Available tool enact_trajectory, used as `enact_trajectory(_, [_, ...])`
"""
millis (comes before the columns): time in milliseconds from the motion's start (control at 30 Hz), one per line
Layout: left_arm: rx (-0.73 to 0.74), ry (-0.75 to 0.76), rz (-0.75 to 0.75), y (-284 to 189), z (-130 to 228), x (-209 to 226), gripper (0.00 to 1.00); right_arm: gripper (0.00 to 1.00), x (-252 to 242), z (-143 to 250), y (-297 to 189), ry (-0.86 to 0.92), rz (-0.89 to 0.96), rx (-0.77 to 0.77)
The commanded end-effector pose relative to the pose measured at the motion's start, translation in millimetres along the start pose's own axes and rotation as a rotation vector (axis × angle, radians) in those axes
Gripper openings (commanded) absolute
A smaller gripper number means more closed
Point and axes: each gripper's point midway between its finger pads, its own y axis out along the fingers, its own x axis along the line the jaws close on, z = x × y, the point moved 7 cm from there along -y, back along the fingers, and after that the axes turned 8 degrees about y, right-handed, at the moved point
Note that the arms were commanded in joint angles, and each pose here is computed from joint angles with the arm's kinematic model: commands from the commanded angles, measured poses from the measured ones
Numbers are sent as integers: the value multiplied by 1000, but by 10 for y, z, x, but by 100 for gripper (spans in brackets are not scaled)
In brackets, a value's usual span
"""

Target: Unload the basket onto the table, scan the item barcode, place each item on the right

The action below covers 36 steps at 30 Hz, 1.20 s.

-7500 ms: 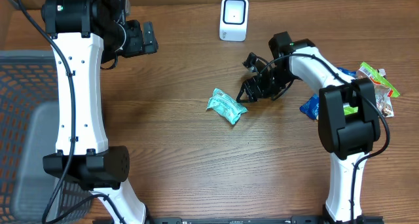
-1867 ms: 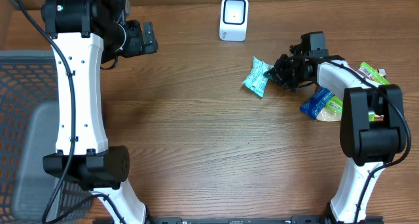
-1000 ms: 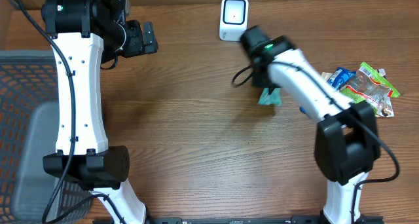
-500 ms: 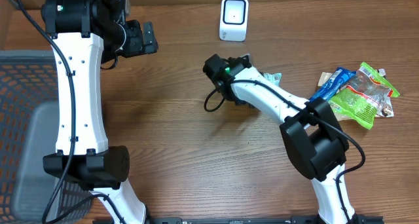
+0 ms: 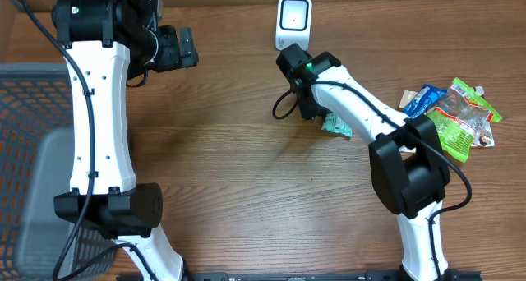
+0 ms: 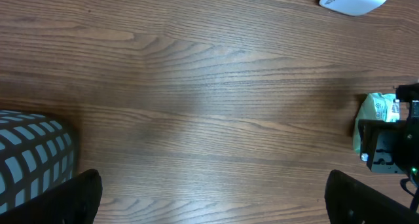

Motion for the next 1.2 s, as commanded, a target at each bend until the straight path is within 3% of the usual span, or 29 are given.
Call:
enact_trajectory(0, [-12, -17, -4, -27, -18, 14, 99, 57, 44, 24, 107, -34, 27, 9])
enact_trajectory(200, [-12, -17, -4, -27, -18, 14, 100, 52, 34, 44, 227, -36, 45, 34])
enact_trajectory(367, [-12, -17, -4, -27, -18, 14, 100, 40, -45, 91, 331, -29, 64, 89])
enact_trajectory(833, [-12, -17, -4, -27, -18, 14, 100, 44, -77, 419, 720, -74, 119, 192])
enact_trajectory(867, [-12, -17, -4, -27, -18, 14, 100, 41, -80, 436, 732, -76, 121, 196])
enact_trajectory(1033, [-12, -17, -4, -27, -18, 14, 100, 4, -72, 435, 745, -74, 118, 189])
enact_trajectory(1167, [-12, -17, -4, -27, -18, 14, 100, 4, -51, 432, 730, -76, 116, 184])
